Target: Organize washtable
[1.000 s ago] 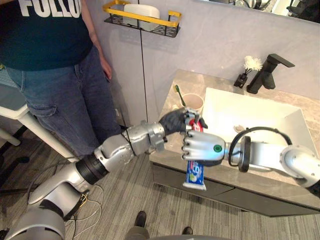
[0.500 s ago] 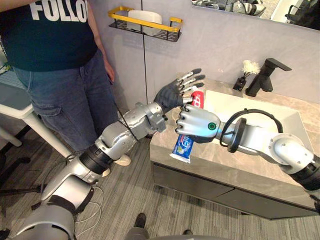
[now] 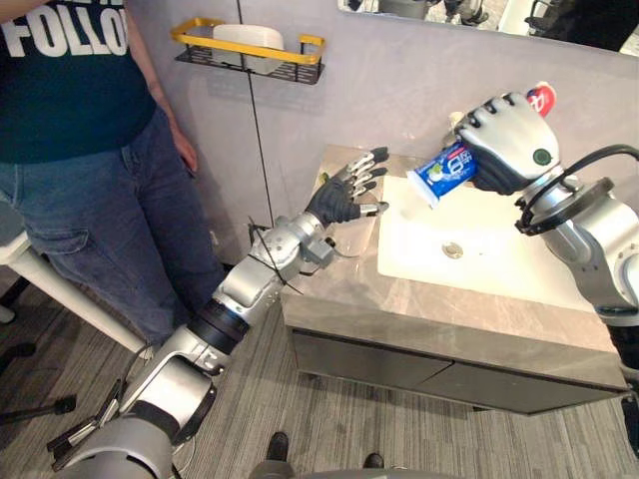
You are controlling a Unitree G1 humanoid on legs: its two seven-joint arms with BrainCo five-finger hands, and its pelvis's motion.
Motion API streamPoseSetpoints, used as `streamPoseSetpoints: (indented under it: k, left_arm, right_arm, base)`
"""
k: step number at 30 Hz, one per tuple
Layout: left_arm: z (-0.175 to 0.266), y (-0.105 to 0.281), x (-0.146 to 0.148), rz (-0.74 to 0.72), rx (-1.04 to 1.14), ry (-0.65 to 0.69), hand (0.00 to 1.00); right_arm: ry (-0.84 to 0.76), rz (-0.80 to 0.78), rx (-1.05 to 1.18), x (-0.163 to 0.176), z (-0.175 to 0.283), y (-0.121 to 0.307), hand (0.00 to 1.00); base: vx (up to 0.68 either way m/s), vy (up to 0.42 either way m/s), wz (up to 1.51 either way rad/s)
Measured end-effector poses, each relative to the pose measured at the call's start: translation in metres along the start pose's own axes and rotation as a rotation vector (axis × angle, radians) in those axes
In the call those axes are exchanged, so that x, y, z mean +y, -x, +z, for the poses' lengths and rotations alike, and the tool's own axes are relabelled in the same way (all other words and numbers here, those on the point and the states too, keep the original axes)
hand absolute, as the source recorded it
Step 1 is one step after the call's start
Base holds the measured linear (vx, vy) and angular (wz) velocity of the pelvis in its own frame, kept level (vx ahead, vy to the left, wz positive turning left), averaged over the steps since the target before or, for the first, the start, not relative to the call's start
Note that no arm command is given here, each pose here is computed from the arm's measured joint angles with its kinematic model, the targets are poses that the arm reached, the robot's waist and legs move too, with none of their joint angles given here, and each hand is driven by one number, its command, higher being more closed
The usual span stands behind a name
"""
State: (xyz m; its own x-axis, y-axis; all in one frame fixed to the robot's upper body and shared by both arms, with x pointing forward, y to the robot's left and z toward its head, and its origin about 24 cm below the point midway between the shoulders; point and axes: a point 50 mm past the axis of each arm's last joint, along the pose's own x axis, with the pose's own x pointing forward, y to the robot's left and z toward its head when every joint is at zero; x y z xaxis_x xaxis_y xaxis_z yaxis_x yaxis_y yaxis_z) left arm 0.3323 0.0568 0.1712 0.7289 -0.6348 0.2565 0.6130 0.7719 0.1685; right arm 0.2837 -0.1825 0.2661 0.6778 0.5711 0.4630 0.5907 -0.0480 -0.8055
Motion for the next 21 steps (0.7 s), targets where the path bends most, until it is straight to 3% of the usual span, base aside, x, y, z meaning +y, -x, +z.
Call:
streamPoseSetpoints:
  k: [6, 13, 18, 21]
  left_arm:
    - [0.019, 0.002, 0.024, 0.150, -0.110, -0.078, 0.00]
    - [0.026, 0.047, 0.050, 0.393, -0.217, -0.071, 0.00]
    - [0.035, 0.091, 0.064, 0.628, -0.299, -0.173, 0.00]
    - [0.022, 0.124, 0.074, 0.768, -0.248, -0.194, 0.00]
  right_arm:
    - [-0.019, -0.050, 0.046, -0.010, -0.010, 0.002, 1.00]
    - [-0.147, -0.299, 0.227, -0.036, -0.040, 0.008, 1.00]
    - [-0.301, -0.458, 0.312, -0.040, -0.048, 0.017, 1.00]
    - [-0.496, -0.619, 0.381, -0.044, -0.059, 0.029, 1.00]
  base:
    - [0.00, -0.001, -0.01]
    - [0.00, 0.000, 0.03]
    - [0.00, -0.003, 0.01]
    - [-0.03, -0.013, 0.02]
